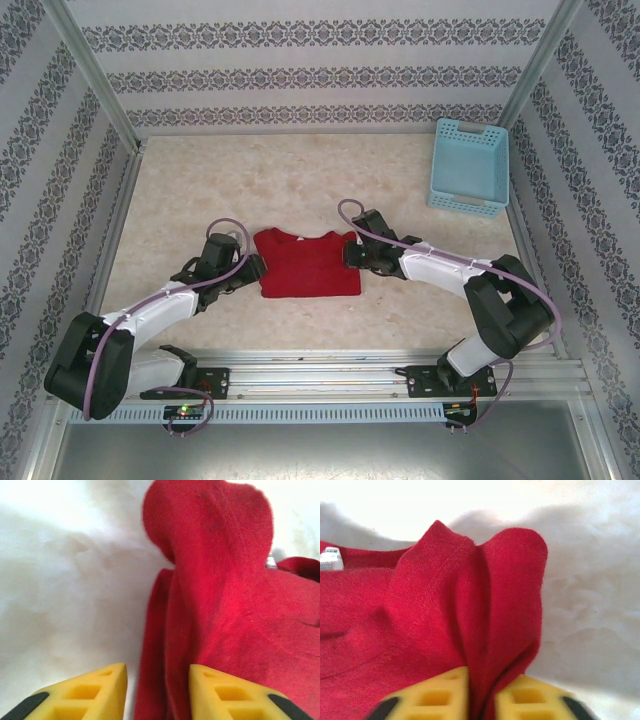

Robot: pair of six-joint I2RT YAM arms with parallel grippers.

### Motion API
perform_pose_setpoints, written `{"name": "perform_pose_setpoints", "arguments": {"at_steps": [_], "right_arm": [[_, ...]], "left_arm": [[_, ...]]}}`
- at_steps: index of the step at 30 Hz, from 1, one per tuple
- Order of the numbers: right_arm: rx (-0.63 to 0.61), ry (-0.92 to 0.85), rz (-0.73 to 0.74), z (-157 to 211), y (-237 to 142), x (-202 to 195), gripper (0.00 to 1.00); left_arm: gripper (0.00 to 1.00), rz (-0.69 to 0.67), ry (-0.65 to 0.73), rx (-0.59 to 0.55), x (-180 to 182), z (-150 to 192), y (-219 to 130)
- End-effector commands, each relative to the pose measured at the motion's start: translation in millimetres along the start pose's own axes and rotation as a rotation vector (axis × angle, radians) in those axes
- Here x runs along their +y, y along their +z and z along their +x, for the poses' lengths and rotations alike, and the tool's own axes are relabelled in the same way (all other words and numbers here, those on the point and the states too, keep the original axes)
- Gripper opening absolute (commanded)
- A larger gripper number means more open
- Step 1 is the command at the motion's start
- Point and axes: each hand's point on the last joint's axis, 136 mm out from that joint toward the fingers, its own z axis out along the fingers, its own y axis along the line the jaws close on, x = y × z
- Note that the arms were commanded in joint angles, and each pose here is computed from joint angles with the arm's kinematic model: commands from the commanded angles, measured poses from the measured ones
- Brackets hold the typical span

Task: Fold the inside-out t-shirt

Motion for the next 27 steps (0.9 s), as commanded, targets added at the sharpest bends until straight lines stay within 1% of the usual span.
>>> {"name": "perform_pose_setpoints", "arguments": {"at_steps": [1,3,6,9,11,13,16,18,21,23,27], "right_arm": [[-0.033,-0.014,0.079,-15,-11,-11,0.43],[-0.040,-0.037,0.109,-19,-21,-13,0.55],[-0.063,-0.062,0.154,-24,-38,-18,0.68],[-0.078,-0.085,0.160,-23,-53,-18,0.72],[-0.095,-0.080,0.165,-21,-63,-20,0.74],[-0.126,-0.060,0.168,-20,-74,-24,0.76],[-0.191,-0.019,0.173,-19,-91,-32,0.80],[-0.230,0.001,0.163,-18,-102,-36,0.82],[-0.279,0.041,0.168,-14,-113,-46,0.84],[-0.303,0.067,0.173,-10,-119,-53,0.84],[-0.331,0.115,0.183,-3,-127,-69,0.86]], "left_arm": [[0.39,-0.146,-0.015,-0.032,19,-14,-15],[0.43,-0.209,-0.011,-0.072,24,-24,-31],[0.45,-0.247,0.014,-0.117,20,-33,-56],[0.47,-0.307,0.097,-0.162,2,-35,-77],[0.49,-0.305,0.149,-0.162,-17,-29,-80],[0.52,-0.309,0.202,-0.152,-35,-19,-75],[0.60,-0.333,0.298,-0.138,-66,-5,-62],[0.65,-0.327,0.347,-0.109,-87,7,-45],[0.75,-0.329,0.396,-0.068,-108,21,-18],[0.80,-0.353,0.417,-0.030,-113,29,-1],[0.82,-0.380,0.435,0.055,-105,52,28]]}}
